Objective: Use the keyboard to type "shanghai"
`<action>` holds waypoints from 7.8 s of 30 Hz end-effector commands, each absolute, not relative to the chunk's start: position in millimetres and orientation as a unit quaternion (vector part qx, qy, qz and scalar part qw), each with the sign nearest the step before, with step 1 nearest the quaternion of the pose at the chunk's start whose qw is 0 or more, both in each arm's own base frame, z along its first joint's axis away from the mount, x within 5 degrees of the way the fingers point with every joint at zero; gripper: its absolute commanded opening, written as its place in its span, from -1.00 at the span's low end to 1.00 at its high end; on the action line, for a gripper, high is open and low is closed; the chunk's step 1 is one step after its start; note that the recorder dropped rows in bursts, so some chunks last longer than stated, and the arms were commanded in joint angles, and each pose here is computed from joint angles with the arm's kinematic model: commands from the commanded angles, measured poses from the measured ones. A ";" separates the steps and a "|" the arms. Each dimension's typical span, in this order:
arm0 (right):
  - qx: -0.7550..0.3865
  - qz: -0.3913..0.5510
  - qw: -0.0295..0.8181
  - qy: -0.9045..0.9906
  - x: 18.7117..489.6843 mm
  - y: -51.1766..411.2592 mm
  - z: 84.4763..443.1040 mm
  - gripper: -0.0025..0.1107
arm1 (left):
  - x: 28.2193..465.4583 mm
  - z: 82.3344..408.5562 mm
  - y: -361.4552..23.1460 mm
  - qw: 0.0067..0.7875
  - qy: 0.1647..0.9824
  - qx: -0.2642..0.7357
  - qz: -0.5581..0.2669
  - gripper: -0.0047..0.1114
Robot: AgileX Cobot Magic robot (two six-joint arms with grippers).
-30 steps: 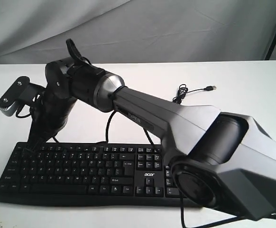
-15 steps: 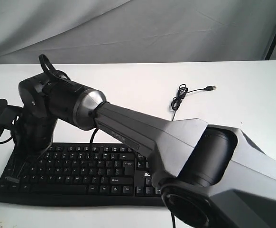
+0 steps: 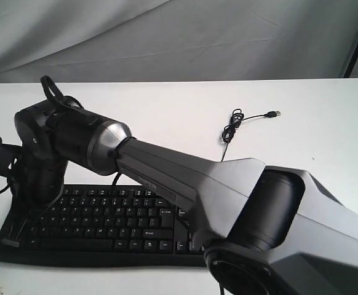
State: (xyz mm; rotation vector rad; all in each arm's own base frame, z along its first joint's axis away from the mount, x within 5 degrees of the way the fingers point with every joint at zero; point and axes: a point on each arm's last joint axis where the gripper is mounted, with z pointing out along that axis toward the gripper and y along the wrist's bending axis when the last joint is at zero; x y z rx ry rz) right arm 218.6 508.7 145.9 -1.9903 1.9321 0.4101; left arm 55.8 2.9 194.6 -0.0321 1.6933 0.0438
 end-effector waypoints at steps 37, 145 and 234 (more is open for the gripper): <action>-0.699 0.126 0.169 0.684 221.1 509.5 132.6 -0.96 | 55.9 195.2 2.5 0.667 0.745 -0.013 0.016 -0.92; -0.648 0.224 0.227 0.692 226.2 490.4 144.3 -0.96 | 56.2 199.2 2.3 0.683 0.730 -0.013 0.014 -0.92; -0.643 0.226 0.228 0.695 214.0 502.0 115.9 -0.96 | 56.2 199.2 2.3 0.683 0.730 -0.013 0.014 -0.92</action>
